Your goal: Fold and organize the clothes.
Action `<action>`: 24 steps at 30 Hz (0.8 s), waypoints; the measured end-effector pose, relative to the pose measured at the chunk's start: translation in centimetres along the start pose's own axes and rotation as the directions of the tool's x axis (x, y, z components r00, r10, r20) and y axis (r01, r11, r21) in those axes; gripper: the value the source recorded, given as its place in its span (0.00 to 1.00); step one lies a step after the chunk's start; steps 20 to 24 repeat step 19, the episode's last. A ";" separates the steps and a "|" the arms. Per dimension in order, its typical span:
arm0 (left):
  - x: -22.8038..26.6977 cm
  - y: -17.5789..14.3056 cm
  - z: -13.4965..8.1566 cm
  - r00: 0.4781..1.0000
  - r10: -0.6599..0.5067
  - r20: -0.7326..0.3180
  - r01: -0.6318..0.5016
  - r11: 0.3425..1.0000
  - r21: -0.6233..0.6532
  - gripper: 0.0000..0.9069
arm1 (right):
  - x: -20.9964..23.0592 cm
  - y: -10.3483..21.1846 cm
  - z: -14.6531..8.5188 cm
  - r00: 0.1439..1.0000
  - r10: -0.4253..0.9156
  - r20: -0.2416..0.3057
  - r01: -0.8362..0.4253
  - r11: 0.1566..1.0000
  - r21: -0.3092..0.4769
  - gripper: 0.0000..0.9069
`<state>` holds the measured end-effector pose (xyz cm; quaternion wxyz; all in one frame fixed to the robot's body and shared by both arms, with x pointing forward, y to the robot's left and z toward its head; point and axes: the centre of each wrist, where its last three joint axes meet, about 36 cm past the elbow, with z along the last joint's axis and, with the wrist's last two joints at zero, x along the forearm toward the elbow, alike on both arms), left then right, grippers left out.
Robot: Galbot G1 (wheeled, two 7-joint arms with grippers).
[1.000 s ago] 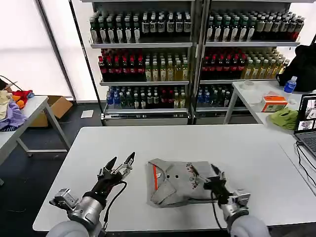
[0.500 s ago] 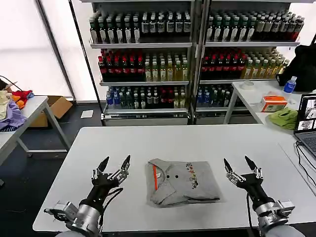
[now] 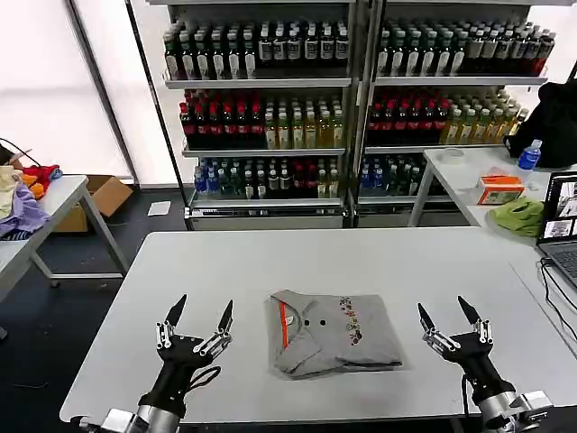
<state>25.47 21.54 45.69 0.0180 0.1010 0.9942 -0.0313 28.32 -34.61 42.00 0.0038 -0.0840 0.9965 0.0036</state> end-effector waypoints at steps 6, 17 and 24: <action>0.8 0.2 0.4 1.000 0.021 -0.010 -0.021 0.998 -0.052 1.00 | 0.8 0.2 0.9 1.000 -0.013 0.003 0.013 1.000 -0.011 1.00; 1.1 1.3 1.2 0.997 0.066 -0.041 -0.070 0.989 -0.129 1.00 | 1.5 0.6 2.0 1.000 -0.028 0.000 0.028 0.999 -0.016 1.00; 1.1 1.3 1.5 0.996 0.071 -0.047 -0.077 0.987 -0.138 1.00 | 1.6 0.8 2.3 0.999 -0.033 -0.004 0.033 0.999 -0.017 1.00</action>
